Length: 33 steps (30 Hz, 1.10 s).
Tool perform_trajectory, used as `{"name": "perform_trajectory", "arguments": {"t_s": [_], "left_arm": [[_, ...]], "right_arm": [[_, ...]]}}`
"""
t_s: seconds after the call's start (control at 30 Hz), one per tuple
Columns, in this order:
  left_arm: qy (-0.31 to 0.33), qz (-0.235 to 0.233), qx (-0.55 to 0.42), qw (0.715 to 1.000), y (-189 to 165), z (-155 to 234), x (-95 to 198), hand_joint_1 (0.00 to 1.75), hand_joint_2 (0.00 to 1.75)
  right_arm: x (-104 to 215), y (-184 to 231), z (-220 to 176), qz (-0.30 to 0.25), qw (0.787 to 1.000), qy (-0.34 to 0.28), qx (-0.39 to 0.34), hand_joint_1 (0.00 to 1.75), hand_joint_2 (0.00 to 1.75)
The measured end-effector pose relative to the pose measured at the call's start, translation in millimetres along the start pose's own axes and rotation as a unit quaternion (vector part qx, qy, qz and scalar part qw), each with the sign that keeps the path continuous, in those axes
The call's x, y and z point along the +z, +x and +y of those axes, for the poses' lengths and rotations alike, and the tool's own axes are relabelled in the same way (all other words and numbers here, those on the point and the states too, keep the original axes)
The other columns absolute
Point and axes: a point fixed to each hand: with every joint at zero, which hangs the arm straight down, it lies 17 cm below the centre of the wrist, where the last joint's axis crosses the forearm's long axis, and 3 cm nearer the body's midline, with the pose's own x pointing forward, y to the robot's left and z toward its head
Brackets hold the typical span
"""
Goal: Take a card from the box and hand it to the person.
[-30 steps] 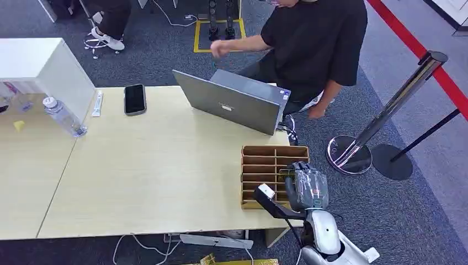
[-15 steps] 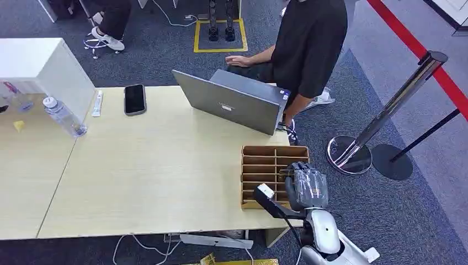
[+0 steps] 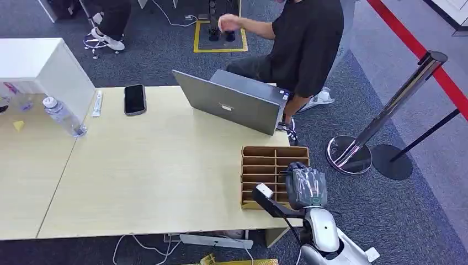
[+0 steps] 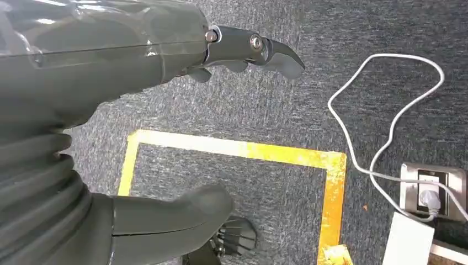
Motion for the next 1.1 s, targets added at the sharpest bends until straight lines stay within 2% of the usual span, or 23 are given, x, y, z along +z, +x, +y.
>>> {"name": "perform_trajectory", "arguments": {"t_s": [1.1], "left_arm": [[0.004, 0.0, -0.001, 1.0, -0.7, 1.6, 0.0, 0.0, 1.75]], "right_arm": [[-0.8, 3.3, -6.4, -0.006, 1.0, -0.015, 0.01, 1.43, 1.75]]}}
